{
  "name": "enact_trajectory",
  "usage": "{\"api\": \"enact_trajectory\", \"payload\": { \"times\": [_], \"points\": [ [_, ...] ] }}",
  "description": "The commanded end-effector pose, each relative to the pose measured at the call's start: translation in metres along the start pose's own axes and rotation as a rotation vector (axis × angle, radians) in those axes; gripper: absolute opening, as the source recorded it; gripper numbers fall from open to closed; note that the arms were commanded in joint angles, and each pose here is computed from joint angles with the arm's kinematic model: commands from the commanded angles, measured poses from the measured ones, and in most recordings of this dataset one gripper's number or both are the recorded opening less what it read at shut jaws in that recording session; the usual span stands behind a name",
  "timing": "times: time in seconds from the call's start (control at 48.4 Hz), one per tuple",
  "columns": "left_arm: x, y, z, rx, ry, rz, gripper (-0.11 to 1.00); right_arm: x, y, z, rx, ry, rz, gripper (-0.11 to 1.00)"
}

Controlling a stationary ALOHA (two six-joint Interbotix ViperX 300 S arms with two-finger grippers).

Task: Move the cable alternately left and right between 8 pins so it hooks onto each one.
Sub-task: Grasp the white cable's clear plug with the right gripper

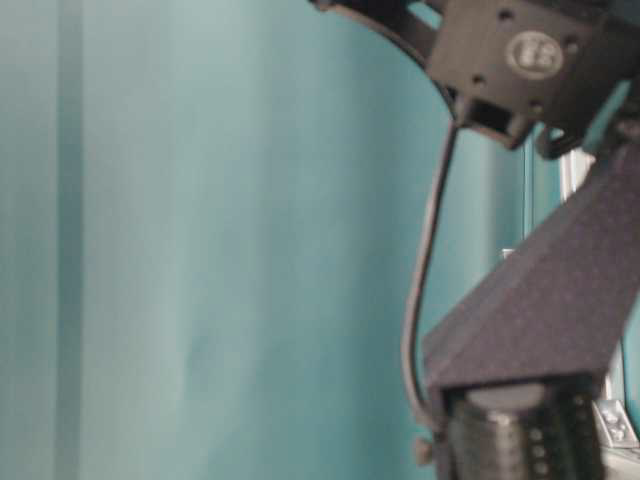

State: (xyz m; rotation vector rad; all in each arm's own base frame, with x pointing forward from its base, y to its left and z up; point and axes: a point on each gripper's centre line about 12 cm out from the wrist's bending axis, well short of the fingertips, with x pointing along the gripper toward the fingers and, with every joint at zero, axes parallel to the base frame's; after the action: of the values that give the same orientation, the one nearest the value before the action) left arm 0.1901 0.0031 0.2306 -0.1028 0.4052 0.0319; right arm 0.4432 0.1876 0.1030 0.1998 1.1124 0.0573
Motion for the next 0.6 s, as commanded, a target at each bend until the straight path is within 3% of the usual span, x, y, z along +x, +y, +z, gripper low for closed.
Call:
{"api": "enact_trajectory", "payload": {
  "times": [0.0, 0.124, 0.372, 0.579],
  "points": [
    [-0.005, -0.001, 0.002, 0.008, -0.015, -0.005, 0.77, -0.013, 0.007, 0.006, 0.018, -0.001, 0.002, 0.38],
    [-0.009, -0.001, -0.003, 0.008, -0.004, -0.005, 0.77, -0.013, 0.004, -0.001, 0.022, 0.060, -0.039, 0.16],
    [-0.011, 0.000, -0.014, 0.009, 0.022, -0.004, 0.77, -0.015, 0.003, -0.004, 0.012, 0.079, -0.060, 0.16],
    [-0.011, 0.000, -0.013, 0.009, 0.020, -0.004, 0.77, -0.053, 0.005, 0.011, -0.008, -0.006, -0.057, 0.16]
  ]
}}
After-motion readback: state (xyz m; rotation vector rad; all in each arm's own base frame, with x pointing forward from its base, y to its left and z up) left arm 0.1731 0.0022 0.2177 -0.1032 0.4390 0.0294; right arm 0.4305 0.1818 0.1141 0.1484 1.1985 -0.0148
